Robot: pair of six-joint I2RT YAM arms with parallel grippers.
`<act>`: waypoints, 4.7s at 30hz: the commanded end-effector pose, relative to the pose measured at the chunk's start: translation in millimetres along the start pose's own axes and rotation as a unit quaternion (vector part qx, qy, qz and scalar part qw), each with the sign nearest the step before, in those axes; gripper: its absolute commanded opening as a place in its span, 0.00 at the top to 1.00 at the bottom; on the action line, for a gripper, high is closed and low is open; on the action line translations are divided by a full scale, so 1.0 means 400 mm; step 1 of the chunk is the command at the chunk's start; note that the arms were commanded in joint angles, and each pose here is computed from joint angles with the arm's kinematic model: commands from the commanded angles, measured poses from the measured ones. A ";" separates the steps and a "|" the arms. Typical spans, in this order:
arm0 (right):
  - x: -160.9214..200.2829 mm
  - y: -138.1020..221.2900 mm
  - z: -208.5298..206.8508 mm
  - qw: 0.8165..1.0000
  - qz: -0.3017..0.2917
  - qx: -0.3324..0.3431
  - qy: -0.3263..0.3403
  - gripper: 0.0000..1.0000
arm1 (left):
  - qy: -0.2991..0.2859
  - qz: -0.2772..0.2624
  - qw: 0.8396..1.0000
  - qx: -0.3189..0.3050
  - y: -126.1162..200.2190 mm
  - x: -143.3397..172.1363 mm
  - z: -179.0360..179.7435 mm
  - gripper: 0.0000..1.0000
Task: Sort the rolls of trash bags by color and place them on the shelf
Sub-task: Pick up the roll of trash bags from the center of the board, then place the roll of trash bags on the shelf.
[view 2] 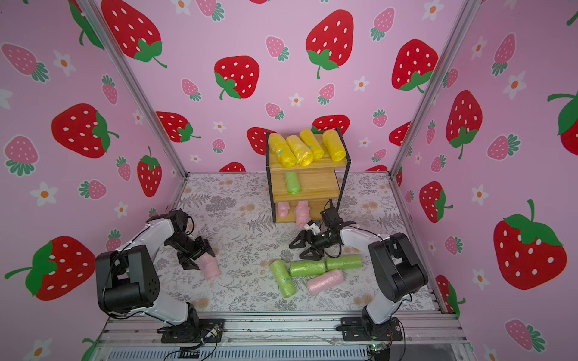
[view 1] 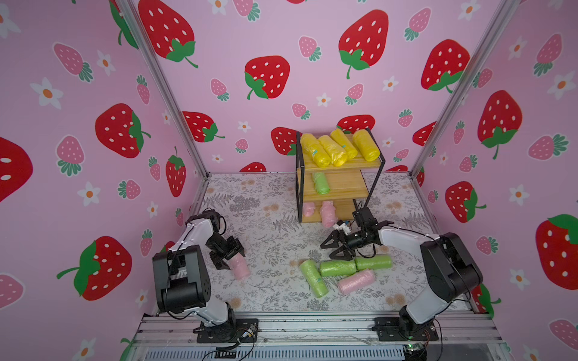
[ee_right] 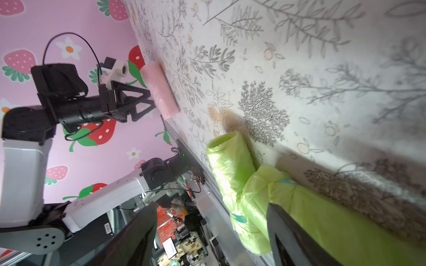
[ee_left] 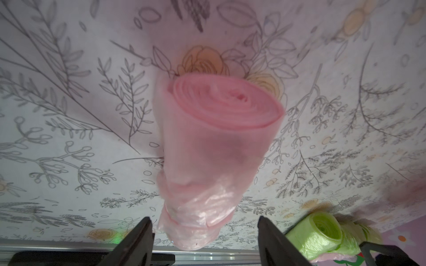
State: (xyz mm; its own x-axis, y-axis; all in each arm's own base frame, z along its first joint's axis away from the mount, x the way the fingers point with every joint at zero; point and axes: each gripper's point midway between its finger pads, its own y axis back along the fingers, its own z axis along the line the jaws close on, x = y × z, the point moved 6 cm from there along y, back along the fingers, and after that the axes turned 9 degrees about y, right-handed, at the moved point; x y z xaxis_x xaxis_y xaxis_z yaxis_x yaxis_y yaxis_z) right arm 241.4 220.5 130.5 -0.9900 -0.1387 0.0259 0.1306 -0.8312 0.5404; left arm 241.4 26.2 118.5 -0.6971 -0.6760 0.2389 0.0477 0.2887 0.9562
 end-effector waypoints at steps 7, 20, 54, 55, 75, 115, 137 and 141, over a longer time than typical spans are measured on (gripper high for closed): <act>0.077 0.052 -0.003 0.993 -0.069 0.095 0.011 0.19 | -0.022 -0.031 0.999 -0.029 0.019 -0.028 0.001 0.27; 0.140 0.114 0.012 0.980 -0.163 0.114 0.020 0.19 | -0.001 -0.021 0.998 -0.058 -0.057 -0.044 0.006 0.32; 0.242 0.221 0.077 0.968 -0.229 0.096 0.048 0.00 | 0.008 -0.090 0.967 0.236 0.085 0.177 -0.109 1.00; 0.242 0.219 0.085 0.968 -0.228 0.089 0.052 0.00 | 0.013 -0.094 0.963 0.254 0.090 0.194 -0.106 1.00; 0.241 -0.068 0.369 0.959 -0.230 -0.009 0.163 0.00 | 0.080 -0.069 0.896 0.430 0.145 0.328 -0.106 1.00; 0.237 -0.319 0.420 0.977 -0.144 -0.124 0.095 0.63 | 0.096 -0.059 0.894 0.433 0.121 0.362 -0.079 1.00; 0.081 0.006 0.206 0.912 -0.388 -0.130 0.010 1.00 | 0.084 -0.064 0.907 0.409 0.106 0.356 -0.079 0.00; 0.022 0.102 0.169 0.880 -0.457 -0.126 -0.038 1.00 | 0.085 -0.055 0.912 0.397 0.086 0.353 -0.079 0.00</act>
State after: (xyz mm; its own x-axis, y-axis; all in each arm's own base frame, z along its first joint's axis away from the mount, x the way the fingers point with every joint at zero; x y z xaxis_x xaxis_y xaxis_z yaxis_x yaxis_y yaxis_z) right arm 217.6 237.1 182.2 -0.7750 0.5710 -0.2709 -0.6308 -0.7257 0.2747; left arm 166.0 -78.6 183.1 -0.5138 -0.8185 0.2570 -0.5954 0.5559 0.5801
